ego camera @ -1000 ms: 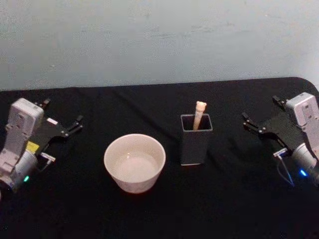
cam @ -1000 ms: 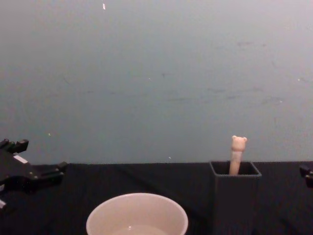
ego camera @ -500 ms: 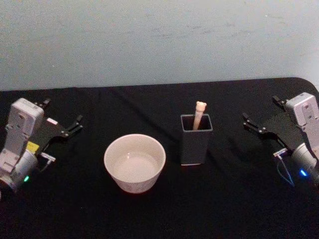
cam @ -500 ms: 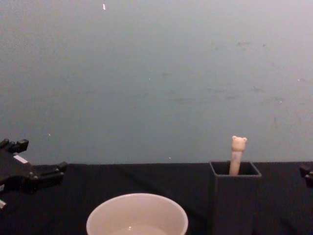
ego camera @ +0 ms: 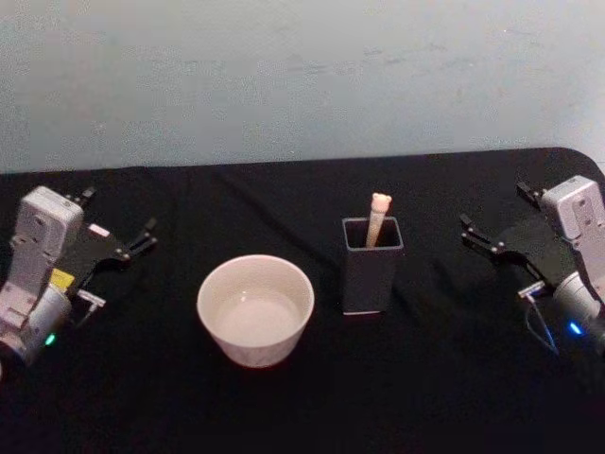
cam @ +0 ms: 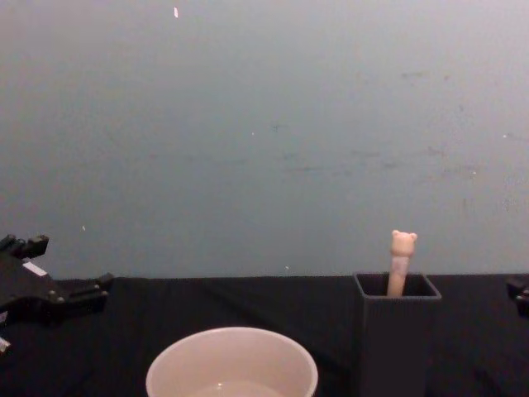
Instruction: Pick up the stirring spoon with one hand, stir inside the cup, then place it back in its original position.
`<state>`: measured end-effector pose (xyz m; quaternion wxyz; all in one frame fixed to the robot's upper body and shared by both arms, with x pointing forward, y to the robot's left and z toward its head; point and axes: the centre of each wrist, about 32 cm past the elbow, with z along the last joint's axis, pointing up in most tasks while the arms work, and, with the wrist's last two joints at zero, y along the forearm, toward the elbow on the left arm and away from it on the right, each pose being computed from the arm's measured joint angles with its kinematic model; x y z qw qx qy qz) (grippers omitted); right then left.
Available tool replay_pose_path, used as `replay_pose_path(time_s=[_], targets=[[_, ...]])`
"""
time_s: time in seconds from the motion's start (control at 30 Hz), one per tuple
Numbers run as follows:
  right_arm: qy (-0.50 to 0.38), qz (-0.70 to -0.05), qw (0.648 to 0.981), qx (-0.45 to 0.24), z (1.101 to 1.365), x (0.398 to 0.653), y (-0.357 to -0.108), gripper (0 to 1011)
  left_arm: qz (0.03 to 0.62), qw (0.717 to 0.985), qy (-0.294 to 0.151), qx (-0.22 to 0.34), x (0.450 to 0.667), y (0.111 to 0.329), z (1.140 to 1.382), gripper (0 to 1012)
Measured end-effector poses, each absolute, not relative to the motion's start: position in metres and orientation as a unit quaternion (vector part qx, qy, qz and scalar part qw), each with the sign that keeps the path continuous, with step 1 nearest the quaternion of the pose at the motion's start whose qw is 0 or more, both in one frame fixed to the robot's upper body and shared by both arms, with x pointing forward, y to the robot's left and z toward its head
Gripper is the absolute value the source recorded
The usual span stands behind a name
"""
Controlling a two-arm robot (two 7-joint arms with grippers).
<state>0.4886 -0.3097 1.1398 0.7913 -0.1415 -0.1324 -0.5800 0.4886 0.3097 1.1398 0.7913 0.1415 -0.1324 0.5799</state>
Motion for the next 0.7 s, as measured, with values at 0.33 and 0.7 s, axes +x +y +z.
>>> replay_pose_path(time_s=[0.33, 0.7], targets=[[-0.132, -0.580, 0.791, -0.141, 1.1398, 0.4886, -0.3097, 1002, 0.580, 0.791, -0.132, 0.141, 0.4886, 0.3097, 1.1398, 1001], [-0.123, -0.577, 0.797, -0.132, 1.1423, 0.4876, -0.3109, 1003, 0.580, 0.791, -0.132, 0.142, 0.4886, 0.3096, 1.1397, 1001]])
